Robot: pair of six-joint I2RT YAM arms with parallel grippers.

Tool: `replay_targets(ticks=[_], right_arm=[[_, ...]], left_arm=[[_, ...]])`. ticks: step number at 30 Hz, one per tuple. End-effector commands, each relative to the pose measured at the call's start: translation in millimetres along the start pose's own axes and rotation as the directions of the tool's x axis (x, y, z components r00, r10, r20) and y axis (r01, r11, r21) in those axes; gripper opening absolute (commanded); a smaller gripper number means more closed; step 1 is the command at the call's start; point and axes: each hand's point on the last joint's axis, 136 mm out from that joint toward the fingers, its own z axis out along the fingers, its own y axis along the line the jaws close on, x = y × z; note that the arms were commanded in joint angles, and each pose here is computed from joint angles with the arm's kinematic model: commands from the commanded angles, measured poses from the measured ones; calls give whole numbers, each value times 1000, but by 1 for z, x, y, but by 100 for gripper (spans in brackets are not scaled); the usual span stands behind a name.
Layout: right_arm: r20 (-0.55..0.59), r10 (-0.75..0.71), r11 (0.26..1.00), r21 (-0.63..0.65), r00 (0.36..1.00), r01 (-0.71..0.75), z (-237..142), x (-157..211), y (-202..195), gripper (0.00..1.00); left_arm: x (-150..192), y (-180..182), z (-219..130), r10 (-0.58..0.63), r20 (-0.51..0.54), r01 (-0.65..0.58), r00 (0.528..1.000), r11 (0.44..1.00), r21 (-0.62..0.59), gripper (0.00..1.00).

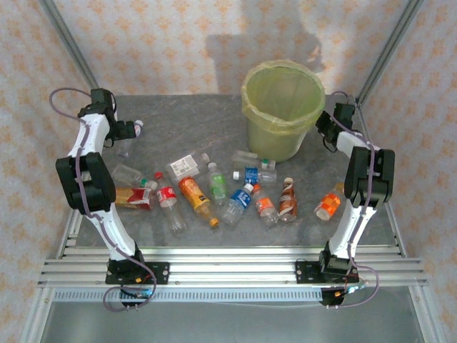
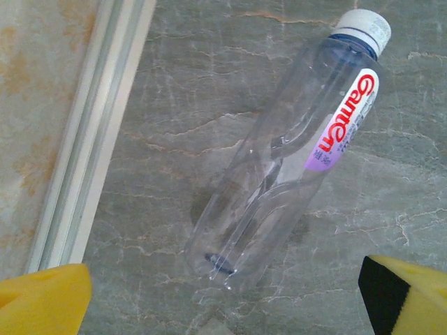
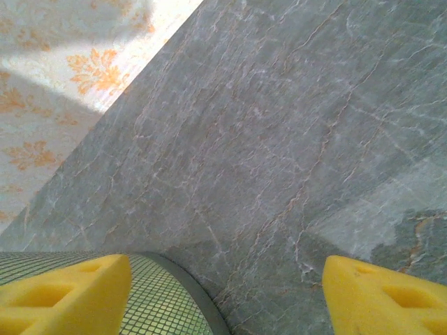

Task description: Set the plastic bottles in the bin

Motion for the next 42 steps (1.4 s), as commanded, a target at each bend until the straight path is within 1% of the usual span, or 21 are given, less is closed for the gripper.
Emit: replay_targets(ticks=[1, 5, 15, 28, 34, 40, 42], right_arm=[[-5, 1, 1000, -1, 1000, -1, 4, 10, 3, 73], [-11, 1, 1000, -4, 1000, -1, 6, 14, 5, 73], [-28, -27, 1000, 10, 999, 28, 11, 34, 25, 73], [-58, -32, 999, 0, 998, 32, 38, 52, 62, 74], [-74, -53, 999, -2, 996, 52, 46, 62, 75, 74], [-85, -54, 999, -8, 995, 54, 52, 68, 80, 74], [-88, -57, 998, -8, 994, 56, 54, 70, 82, 74]], left_arm=[[4, -9, 4, 96, -51, -93, 994, 994, 52, 100], [-1, -17, 13, 132, -66, -125, 989, 988, 91, 100], [-7, -22, 43, 174, -105, -162, 979, 981, 108, 100], [-15, -28, 69, 195, -126, -179, 973, 976, 127, 100], [-11, -29, 79, 192, -139, -174, 971, 976, 130, 91], [-11, -34, 85, 191, -145, -169, 971, 974, 150, 86], [-12, -38, 87, 193, -142, -170, 971, 973, 158, 83]])
